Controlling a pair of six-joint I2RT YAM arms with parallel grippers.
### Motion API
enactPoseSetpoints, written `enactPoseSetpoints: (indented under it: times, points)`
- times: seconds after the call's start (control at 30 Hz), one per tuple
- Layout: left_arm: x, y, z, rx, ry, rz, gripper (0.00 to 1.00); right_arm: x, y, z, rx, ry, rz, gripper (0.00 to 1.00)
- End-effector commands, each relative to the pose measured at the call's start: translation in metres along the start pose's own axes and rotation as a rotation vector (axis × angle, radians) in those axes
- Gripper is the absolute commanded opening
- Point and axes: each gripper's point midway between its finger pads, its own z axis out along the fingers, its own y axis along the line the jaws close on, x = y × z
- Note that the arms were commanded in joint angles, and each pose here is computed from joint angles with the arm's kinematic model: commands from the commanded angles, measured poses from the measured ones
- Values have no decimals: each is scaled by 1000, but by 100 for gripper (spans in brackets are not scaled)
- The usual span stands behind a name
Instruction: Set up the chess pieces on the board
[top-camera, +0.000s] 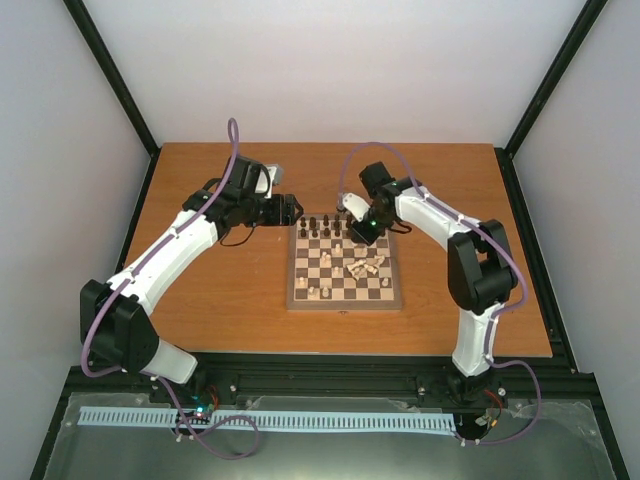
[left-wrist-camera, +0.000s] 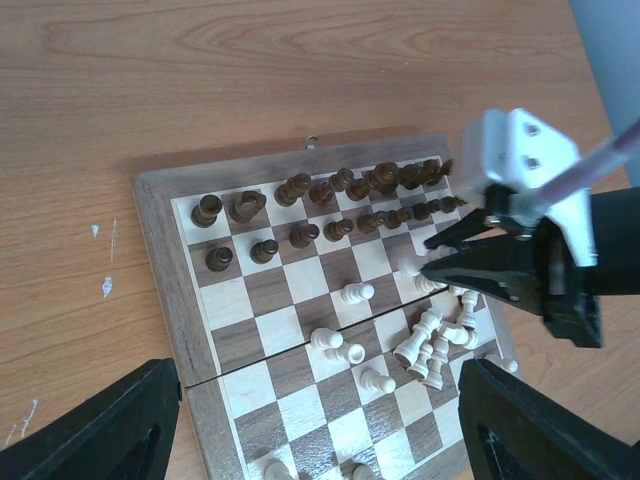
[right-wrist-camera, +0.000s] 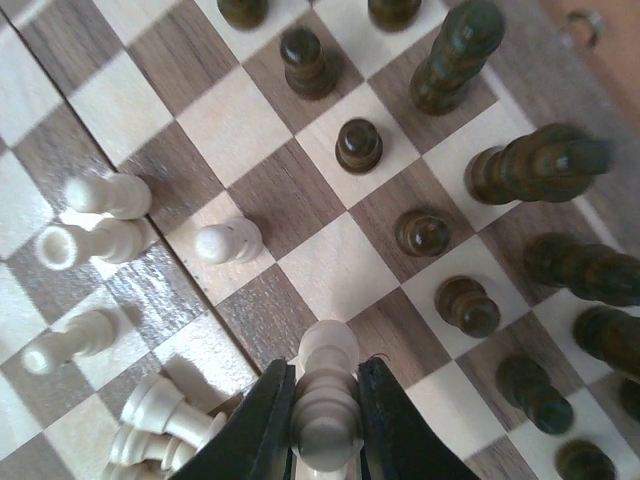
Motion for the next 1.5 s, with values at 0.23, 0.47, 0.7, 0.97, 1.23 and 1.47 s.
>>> enactPoseSetpoints:
  times: [0.23, 0.47, 0.7, 0.97, 1.23, 1.47]
  points:
    - [-15, -4, -16, -7, -65, 50, 78, -7, 29, -80, 66, -147, -88, 10]
    - [-19, 2, -22, -38, -87, 56, 78, 33, 81, -48, 33, -33, -270, 10]
    - [-19, 4, -21, -45, -85, 50, 78, 42, 108, -32, -32, -14, -327, 10]
    - [-20, 5, -23, -53, -93, 53, 78, 43, 132, -9, -71, 27, -388, 10]
    - [-20, 5, -27, -55, -102, 58, 78, 43, 143, 9, -66, 76, -433, 10]
    - [-21, 4, -28, -52, -105, 60, 78, 42, 139, 15, -40, 90, -433, 10]
